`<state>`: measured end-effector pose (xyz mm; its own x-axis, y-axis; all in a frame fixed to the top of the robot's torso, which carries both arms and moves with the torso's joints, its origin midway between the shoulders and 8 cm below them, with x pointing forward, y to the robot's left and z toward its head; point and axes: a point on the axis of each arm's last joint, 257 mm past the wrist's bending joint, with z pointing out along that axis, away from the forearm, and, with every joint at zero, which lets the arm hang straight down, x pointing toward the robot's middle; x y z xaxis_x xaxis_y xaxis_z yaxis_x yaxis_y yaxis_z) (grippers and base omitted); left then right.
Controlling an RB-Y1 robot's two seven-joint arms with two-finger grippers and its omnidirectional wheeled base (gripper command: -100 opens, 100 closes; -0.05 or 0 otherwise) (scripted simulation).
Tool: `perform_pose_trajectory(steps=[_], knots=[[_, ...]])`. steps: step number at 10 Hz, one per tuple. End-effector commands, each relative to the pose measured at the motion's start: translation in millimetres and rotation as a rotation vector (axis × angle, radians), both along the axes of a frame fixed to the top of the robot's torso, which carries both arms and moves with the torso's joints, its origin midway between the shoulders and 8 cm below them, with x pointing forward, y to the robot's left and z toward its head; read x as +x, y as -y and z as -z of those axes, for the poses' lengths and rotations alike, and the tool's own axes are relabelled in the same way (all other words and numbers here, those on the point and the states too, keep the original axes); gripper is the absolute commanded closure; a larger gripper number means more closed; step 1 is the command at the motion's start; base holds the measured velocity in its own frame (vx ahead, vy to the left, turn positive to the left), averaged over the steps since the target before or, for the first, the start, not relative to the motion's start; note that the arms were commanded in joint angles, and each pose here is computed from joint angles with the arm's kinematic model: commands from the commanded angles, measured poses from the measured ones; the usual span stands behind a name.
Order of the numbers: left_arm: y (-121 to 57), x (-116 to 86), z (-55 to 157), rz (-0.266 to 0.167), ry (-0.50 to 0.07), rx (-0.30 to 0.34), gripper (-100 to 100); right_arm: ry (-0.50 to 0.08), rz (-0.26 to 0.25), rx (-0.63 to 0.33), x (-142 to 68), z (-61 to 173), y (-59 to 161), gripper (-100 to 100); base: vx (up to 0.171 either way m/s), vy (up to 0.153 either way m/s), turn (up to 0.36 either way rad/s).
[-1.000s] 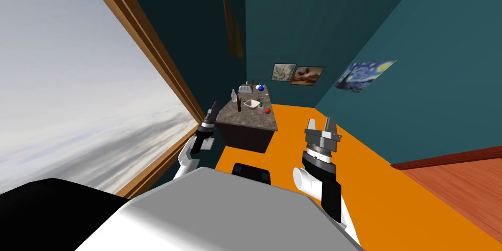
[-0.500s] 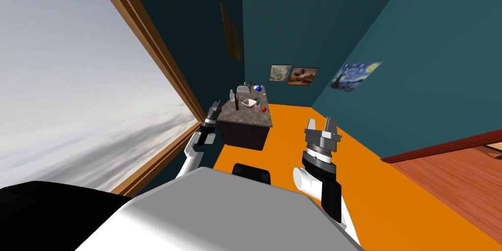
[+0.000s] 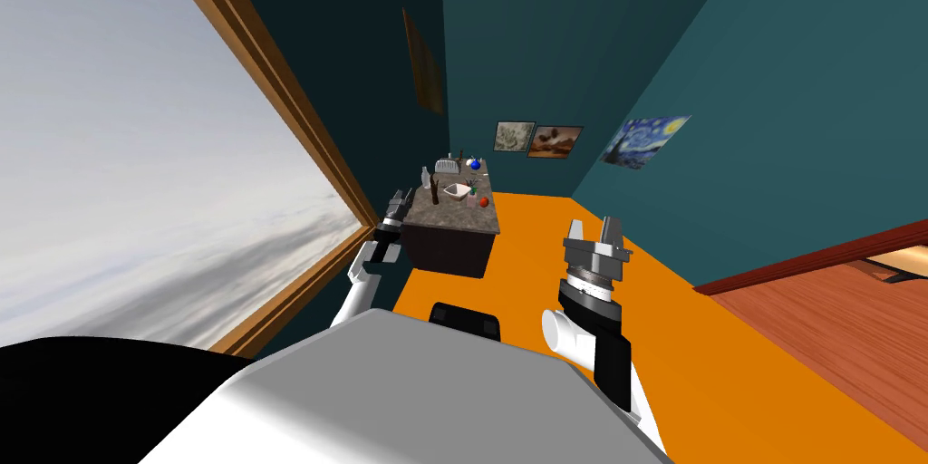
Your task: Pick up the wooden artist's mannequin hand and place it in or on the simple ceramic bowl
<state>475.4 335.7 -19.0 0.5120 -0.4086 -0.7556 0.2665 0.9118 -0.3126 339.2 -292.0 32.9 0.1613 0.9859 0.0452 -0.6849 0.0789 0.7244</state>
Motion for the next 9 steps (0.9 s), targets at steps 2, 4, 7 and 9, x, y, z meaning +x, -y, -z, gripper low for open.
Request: perform_pose_trajectory(steps=[2, 4, 7, 9], knots=[[-10.2, 16.2, 17.6, -0.046, -0.045, 0.022, -100, 0.000, 0.000, 0.000, 0.0, 0.0, 0.0, 0, 0.022, -0.003, -0.032], [-17.2, 25.7, 30.4, -0.081, -0.078, 0.043, -100, 0.000, 0.000, 0.000, 0.0, 0.0, 0.0, 0, 0.032, 0.001, -0.035], [-29.8, 42.7, 57.7, -0.145, -0.148, 0.081, -100, 0.000, 0.000, 0.000, 0.0, 0.0, 0.0, 0, 0.057, 0.026, -0.052], [-35.4, 50.2, 72.0, -0.174, -0.184, 0.098, -100, 0.000, 0.000, 0.000, 0.0, 0.0, 0.0, 0, 0.057, 0.021, -0.033]])
